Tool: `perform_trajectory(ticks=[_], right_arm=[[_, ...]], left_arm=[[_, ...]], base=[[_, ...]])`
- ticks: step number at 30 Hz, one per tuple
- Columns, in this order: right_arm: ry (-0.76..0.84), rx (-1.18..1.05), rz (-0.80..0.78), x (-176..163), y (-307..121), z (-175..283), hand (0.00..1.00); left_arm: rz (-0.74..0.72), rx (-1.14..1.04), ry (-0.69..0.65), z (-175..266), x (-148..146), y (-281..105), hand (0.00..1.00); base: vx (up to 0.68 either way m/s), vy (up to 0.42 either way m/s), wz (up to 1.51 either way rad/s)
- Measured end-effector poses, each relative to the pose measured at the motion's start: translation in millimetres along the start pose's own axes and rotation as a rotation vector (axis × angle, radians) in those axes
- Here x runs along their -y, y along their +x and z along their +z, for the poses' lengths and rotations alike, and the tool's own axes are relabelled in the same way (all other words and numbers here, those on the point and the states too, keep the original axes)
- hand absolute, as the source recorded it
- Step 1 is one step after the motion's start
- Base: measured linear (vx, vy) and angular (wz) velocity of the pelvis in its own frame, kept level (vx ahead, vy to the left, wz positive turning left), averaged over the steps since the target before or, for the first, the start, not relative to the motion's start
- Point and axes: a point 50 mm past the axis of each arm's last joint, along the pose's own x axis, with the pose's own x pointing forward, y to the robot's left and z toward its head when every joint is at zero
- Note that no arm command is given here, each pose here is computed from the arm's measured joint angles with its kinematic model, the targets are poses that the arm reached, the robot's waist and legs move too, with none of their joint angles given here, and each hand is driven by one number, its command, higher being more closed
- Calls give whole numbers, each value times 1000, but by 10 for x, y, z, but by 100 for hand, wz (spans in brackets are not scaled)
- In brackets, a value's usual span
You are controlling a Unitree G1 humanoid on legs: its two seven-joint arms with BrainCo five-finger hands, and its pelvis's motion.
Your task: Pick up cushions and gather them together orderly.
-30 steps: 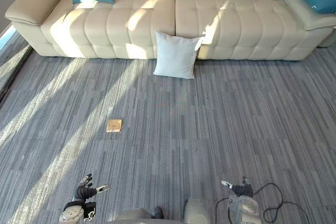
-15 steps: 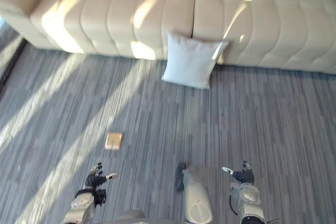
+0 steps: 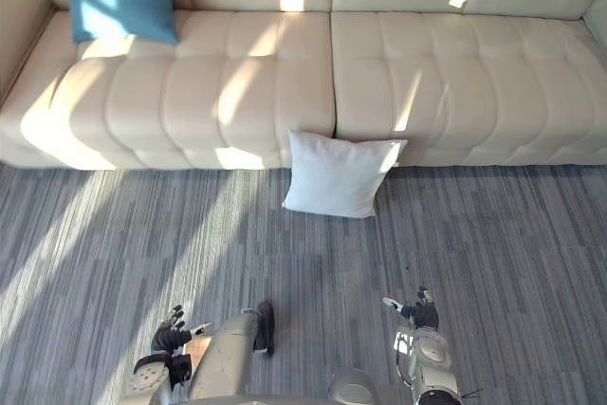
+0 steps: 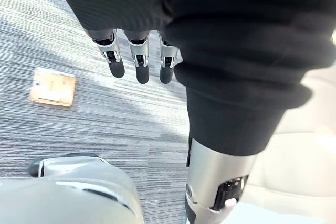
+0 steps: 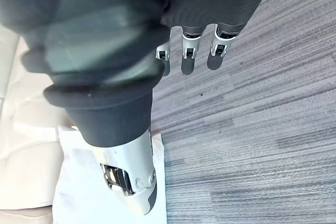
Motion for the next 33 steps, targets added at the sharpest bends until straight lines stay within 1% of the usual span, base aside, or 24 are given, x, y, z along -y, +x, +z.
perform_trajectory(ticks=[1,4,5,7,8,14,17,21,25,29,31,33], right_arm=[[-27,9,7,-6,5,16,0],[-40,17,-6,60,26,53,0],[-55,8,-21,140,16,19,0],[-70,-34,-44,247,-53,-137,0],[-81,-40,-63,327,-25,-107,0],[-44,-15,-81,355,-7,-44,0],[38,1,-115,382,3,-1,0],[60,-32,-125,340,-25,-90,0],[96,-21,-152,346,-4,-42,0],[166,43,-164,272,67,185,0],[219,103,-184,281,120,394,0],[250,134,-208,303,161,534,0]], left_arm=[[5,7,6,23,-28,11,0],[0,27,9,137,-2,81,0],[-3,35,9,186,13,110,0],[4,25,16,146,-26,95,0],[-12,10,-6,128,78,100,0],[-46,38,-22,197,223,109,0],[-61,43,-27,217,283,109,0],[-51,38,-14,209,238,113,0],[-19,61,-29,274,201,122,0],[6,161,-64,626,196,212,0],[-3,258,-91,971,254,269,0],[-11,324,-111,1223,299,296,0]], base=[[604,21,-54],[500,-25,-24],[567,-88,13],[517,-94,21],[596,-140,13],[373,-95,45],[175,72,39],[112,146,2],[73,106,-1],[-71,18,-12],[-168,-36,-16],[-176,-48,-13]])
